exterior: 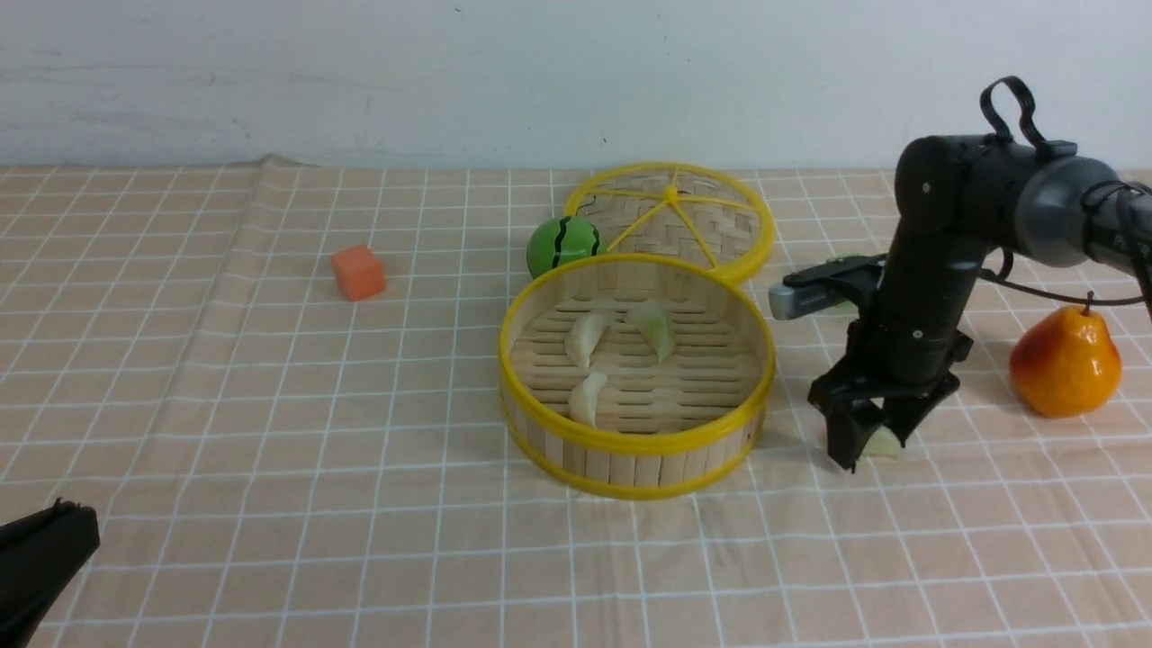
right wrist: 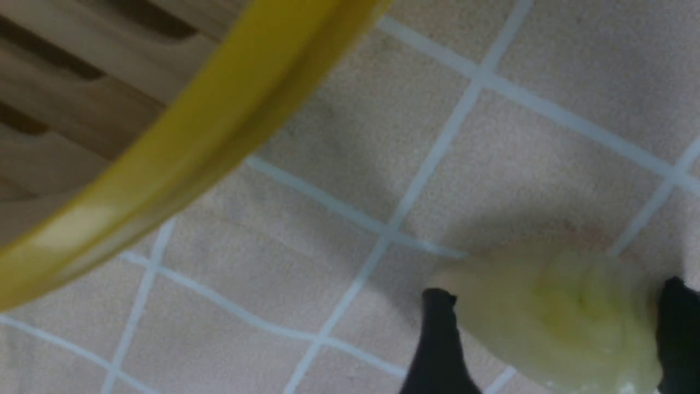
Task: Put the dumplings into the steamer on the table with the brown tablecloth.
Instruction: 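Reach for and grasp a dumpling lying on the table beside the steamer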
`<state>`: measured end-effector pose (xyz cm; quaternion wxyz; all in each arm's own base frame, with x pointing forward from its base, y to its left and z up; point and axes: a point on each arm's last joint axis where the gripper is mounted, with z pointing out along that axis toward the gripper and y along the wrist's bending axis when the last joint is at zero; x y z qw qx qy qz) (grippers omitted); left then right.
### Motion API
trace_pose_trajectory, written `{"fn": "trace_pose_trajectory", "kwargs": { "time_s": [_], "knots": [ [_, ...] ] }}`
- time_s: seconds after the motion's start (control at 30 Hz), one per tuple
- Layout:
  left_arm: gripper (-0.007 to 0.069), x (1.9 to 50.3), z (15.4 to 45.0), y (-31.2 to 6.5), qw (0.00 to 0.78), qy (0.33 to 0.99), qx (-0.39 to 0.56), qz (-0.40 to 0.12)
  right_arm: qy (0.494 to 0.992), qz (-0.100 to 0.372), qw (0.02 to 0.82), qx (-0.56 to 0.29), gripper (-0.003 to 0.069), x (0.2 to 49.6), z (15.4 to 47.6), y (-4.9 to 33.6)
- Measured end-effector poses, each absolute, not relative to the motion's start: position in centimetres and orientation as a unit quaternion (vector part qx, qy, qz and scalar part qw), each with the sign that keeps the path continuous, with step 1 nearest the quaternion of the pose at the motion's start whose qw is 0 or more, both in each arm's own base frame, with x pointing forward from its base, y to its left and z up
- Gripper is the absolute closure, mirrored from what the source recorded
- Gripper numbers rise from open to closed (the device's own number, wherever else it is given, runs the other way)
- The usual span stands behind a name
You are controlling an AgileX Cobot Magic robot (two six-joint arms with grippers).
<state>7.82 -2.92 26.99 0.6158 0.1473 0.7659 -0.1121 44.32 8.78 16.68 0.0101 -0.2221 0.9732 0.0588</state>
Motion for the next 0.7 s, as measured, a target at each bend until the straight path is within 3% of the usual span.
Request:
{"fn": "trace_pose_trajectory", "kwargs": {
  "time_s": [0.33, 0.4, 0.47, 0.53, 0.7],
  "knots": [
    [0.0608, 7.8, 27.0, -2.9, 0.615, 0.767, 0.147, -0.111, 0.972, 0.059, 0.018, -0.228, 0.0236, 44.4, 17.1, 8.8],
    [0.0606, 7.8, 27.0, -2.9, 0.615, 0.767, 0.147, -0.111, 0.971, 0.058, 0.028, -0.229, 0.0329, 44.3, 17.9, 8.8],
    [0.0605, 7.8, 27.0, -2.9, 0.615, 0.767, 0.147, -0.111, 0.971, 0.054, 0.038, -0.231, 0.0515, 44.1, 18.9, 8.7],
    [0.0604, 7.8, 27.0, -2.9, 0.615, 0.767, 0.147, -0.111, 0.970, 0.049, 0.054, -0.233, 0.0622, 43.9, 20.4, 8.6],
    [0.0604, 7.8, 27.0, -2.9, 0.615, 0.767, 0.147, -0.111, 0.966, 0.046, 0.095, -0.234, 0.0672, 43.3, 23.9, 8.5]
  ]
}}
